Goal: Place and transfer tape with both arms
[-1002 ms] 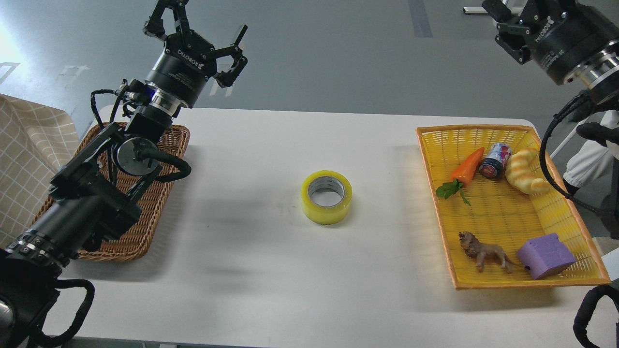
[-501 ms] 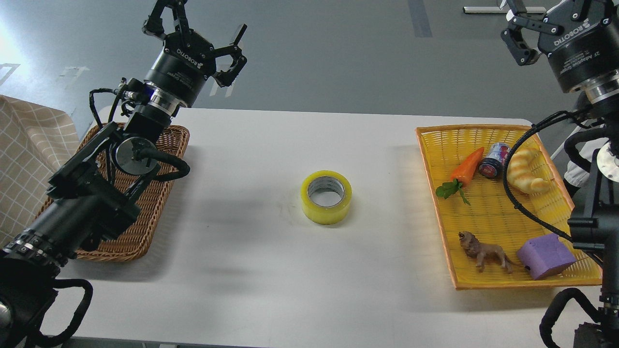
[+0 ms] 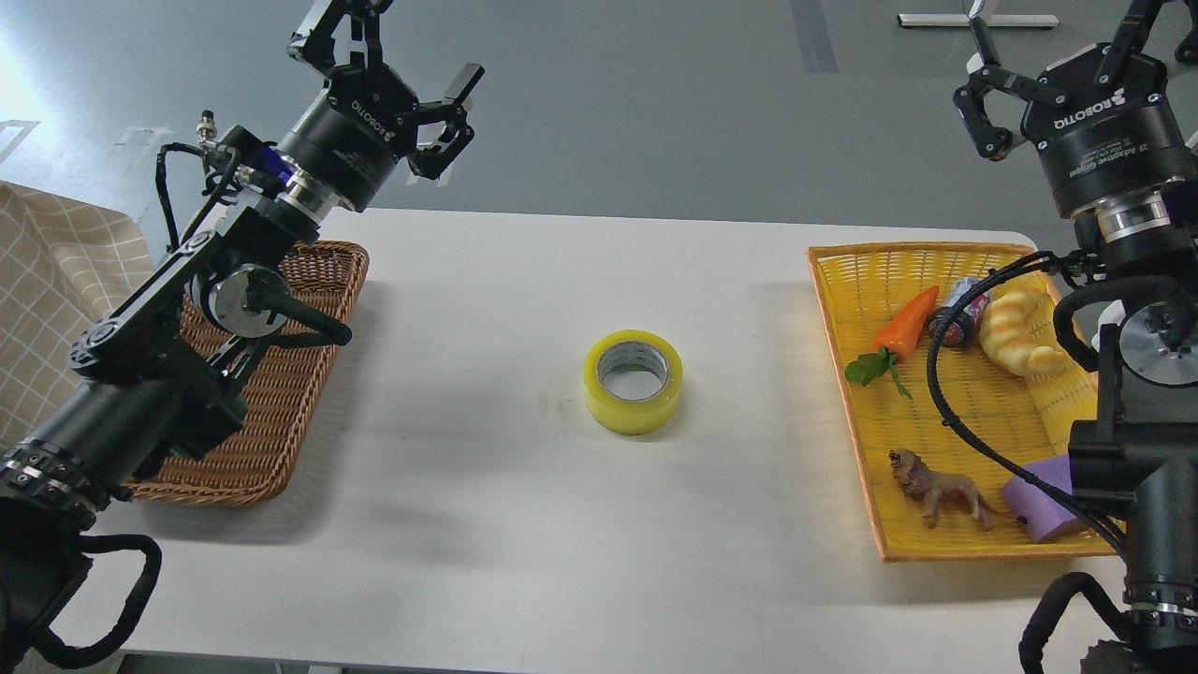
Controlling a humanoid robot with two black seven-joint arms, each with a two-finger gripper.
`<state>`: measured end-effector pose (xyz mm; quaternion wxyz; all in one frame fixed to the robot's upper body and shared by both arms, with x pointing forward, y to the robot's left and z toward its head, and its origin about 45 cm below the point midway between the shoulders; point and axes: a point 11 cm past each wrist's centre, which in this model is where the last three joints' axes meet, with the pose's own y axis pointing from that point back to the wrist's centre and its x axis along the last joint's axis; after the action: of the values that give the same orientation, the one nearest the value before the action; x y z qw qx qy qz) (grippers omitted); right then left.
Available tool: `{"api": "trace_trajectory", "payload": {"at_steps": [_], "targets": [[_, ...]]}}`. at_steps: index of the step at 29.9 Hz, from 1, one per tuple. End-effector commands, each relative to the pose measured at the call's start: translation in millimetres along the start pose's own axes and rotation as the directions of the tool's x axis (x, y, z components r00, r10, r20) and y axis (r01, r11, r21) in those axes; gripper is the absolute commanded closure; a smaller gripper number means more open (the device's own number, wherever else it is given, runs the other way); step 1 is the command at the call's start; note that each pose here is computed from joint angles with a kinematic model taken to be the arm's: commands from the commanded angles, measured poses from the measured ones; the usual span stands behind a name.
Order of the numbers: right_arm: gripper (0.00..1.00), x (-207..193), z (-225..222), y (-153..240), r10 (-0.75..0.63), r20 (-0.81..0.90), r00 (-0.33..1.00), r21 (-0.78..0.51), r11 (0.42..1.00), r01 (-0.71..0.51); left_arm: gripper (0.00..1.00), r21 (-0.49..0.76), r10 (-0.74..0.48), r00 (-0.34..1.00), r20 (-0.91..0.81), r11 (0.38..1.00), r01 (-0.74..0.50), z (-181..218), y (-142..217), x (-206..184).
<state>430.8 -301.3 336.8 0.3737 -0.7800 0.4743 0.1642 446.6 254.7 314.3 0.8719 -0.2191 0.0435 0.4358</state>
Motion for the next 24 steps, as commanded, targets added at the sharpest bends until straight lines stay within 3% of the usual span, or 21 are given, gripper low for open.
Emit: {"api": "trace_trajectory", "payload": {"at_steps": [1, 12, 24], "targets": [[0.03, 6.2, 10.5, 1.7, 0.016, 0.037, 0.999, -0.024, 1.000, -0.015, 0.02, 0.033, -0.031, 0.997, 0.070, 0.999, 0.029, -1.6, -2.4, -4.2], [0.02, 14.1, 33.9, 5.8, 0.044, 0.052, 0.998, -0.089, 0.995, -0.039, 0.02, 0.065, -0.107, 0.972, 0.210, 0.993, 0.095, 21.1, -2.3, -11.0], [0.03, 18.7, 36.1, 8.6, 0.059, 0.056, 0.997, -0.089, 0.995, -0.053, 0.02, 0.119, -0.223, 0.802, 0.555, 0.975, 0.189, 50.2, -7.4, -51.2]]}}
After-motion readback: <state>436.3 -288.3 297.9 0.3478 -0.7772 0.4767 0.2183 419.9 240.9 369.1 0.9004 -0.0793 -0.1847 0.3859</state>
